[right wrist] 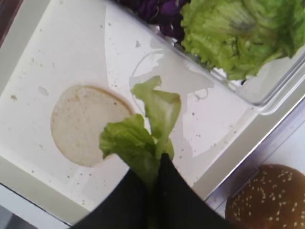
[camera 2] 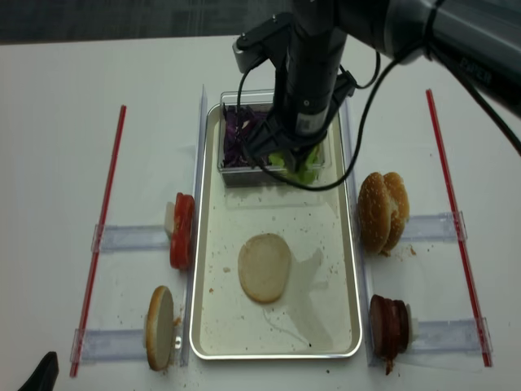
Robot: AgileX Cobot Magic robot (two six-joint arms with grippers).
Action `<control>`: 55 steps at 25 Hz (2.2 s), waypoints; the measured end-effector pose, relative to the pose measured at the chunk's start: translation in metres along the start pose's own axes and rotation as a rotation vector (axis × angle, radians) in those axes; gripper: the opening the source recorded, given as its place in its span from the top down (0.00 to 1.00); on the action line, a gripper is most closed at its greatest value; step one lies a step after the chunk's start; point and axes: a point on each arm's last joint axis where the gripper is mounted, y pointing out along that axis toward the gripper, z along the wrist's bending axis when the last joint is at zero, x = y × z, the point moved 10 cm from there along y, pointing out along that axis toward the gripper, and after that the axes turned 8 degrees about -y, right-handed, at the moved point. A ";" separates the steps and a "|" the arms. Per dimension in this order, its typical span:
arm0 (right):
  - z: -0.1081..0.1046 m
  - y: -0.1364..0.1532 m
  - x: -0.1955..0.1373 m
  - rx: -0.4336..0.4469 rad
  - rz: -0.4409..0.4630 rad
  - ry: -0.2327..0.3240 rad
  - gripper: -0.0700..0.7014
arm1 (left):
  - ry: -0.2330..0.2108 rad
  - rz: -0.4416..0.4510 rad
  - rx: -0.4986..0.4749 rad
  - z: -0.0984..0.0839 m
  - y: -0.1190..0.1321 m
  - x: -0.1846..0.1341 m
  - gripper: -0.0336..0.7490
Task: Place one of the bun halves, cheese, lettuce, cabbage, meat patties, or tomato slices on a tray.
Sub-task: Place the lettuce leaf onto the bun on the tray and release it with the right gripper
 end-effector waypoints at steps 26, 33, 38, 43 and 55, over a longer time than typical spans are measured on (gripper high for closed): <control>0.099 0.013 -0.031 0.032 0.069 -0.207 0.83 | 0.000 0.002 0.000 0.000 0.000 0.000 0.17; 0.096 0.019 -0.024 0.016 0.042 -0.209 0.83 | 0.000 0.002 0.000 0.000 0.000 0.000 0.17; 0.087 0.039 -0.023 -0.020 0.084 -0.217 0.83 | 0.000 0.002 0.000 0.000 0.000 0.000 0.17; 0.079 0.057 -0.018 -0.044 0.088 -0.219 0.83 | 0.000 0.002 0.000 0.000 0.000 0.000 0.17; 0.069 0.087 -0.019 -0.078 0.143 -0.228 0.83 | 0.000 0.002 0.000 0.000 0.000 0.000 0.17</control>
